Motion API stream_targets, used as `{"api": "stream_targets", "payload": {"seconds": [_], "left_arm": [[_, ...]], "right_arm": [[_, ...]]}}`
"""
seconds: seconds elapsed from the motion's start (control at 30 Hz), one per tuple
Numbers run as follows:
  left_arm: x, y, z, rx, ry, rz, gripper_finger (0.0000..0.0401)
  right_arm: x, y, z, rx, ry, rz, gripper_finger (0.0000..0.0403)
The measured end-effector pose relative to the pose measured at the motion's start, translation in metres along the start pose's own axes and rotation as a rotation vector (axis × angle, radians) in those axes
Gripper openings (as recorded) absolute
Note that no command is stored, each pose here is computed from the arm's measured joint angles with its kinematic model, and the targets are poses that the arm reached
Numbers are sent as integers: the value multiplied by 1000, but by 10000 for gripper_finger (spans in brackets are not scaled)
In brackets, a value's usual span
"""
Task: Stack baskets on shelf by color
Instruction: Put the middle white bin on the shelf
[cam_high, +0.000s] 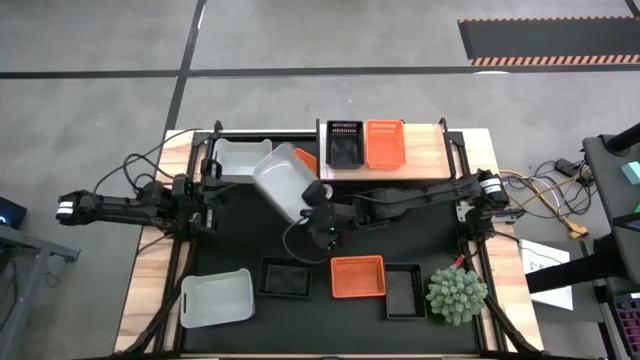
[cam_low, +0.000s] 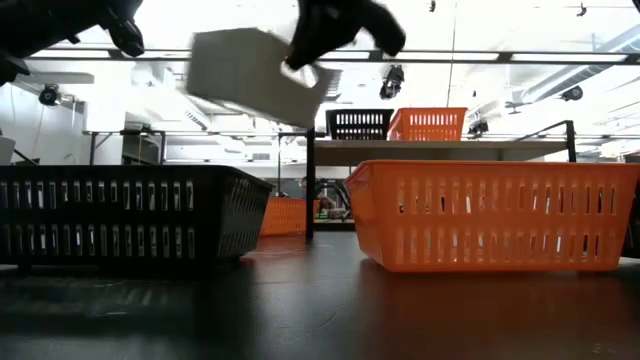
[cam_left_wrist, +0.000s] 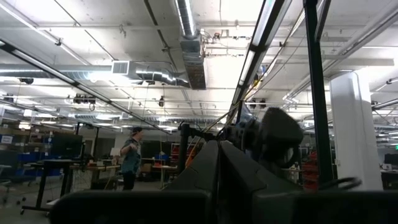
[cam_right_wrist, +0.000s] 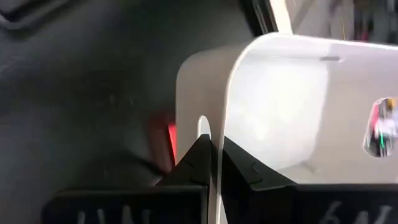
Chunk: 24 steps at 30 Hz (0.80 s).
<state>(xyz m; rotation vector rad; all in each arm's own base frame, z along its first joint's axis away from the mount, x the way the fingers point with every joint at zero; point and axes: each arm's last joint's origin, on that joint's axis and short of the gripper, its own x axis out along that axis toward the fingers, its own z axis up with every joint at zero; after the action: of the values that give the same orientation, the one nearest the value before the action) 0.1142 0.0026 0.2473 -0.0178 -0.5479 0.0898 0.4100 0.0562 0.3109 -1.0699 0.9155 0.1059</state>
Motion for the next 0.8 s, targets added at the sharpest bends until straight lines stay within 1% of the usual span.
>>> {"api": "stream_targets", "payload": {"seconds": [0.1,0.2,0.33,0.47,0.53,0.6,0.63,0.7,0.8], "left_arm": [[0,0,0,0,0,0,0],[0,0,0,0,0,0,0],[0,0,0,0,-1,0,0],[0,0,0,0,0,0,0],[0,0,0,0,1,0,0],[0,0,0,0,1,0,0],[0,0,0,0,1,0,0],[0,0,0,0,1,0,0],[0,0,0,0,4,0,0]], "right_arm": [[-20,-6,4,74,101,-64,8],[-44,-16,5,152,152,-104,8],[-74,-30,-2,270,182,-95,8],[-100,-40,-22,291,285,-38,8],[-112,-46,-35,324,342,-18,8],[-119,-56,-44,414,324,-48,8],[-127,-61,-52,444,295,-26,8],[-138,-67,-66,485,233,60,8],[-158,-76,-93,647,206,48,8]]}}
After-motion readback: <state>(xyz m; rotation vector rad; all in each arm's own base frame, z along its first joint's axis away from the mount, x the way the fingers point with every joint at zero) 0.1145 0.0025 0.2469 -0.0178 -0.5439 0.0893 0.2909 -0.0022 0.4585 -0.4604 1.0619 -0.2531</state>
